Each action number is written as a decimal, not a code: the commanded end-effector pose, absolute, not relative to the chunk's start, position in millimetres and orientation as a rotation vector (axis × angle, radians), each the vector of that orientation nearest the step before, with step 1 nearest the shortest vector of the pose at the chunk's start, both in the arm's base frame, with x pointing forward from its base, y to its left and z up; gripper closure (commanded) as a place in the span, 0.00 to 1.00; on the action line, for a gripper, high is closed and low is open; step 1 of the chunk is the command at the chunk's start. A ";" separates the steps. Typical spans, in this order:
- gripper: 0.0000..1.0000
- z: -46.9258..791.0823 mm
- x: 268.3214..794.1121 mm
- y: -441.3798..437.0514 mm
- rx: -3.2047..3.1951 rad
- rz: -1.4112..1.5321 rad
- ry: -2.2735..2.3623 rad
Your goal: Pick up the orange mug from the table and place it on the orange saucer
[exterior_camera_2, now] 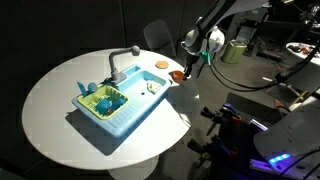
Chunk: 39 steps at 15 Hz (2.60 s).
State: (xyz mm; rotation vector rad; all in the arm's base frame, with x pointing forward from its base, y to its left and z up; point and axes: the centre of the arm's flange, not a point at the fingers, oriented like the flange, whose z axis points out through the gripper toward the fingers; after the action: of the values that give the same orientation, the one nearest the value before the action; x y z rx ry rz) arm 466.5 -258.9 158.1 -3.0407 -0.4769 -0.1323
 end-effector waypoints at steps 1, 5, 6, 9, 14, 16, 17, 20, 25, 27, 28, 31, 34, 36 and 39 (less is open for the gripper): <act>0.00 157.3 470.2 -272.4 -3.055 -0.166 -0.486; 0.34 159.0 470.9 -277.1 -3.060 -0.172 -0.475; 0.44 159.4 471.0 -278.1 -3.060 -0.173 -0.472; 0.66 159.6 471.6 -280.8 -3.062 -0.176 -0.467; 0.99 158.9 471.7 -280.3 -3.060 -0.175 -0.470; 0.96 158.8 471.6 -278.9 -3.058 -0.174 -0.473; 0.96 159.8 471.4 -277.5 -3.058 -0.176 -0.474; 0.96 166.9 471.8 -271.7 -3.054 -0.195 -0.481; 0.96 184.4 477.5 -260.6 -3.056 -0.234 -0.481; 0.96 195.8 481.3 -259.0 -3.067 -0.255 -0.456; 0.96 202.6 482.8 -258.9 -3.075 -0.265 -0.435; 0.96 226.1 488.4 -259.0 -3.096 -0.294 -0.350; 0.96 253.8 495.0 -259.3 -3.124 -0.325 -0.218; 0.96 272.7 499.1 -258.6 -3.136 -0.345 -0.126; 0.96 294.2 504.8 -256.0 -3.126 -0.341 0.012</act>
State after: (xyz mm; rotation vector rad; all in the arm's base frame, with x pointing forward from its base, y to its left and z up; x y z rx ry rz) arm 499.4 -259.4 265.9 -3.1320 -0.1141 -0.3618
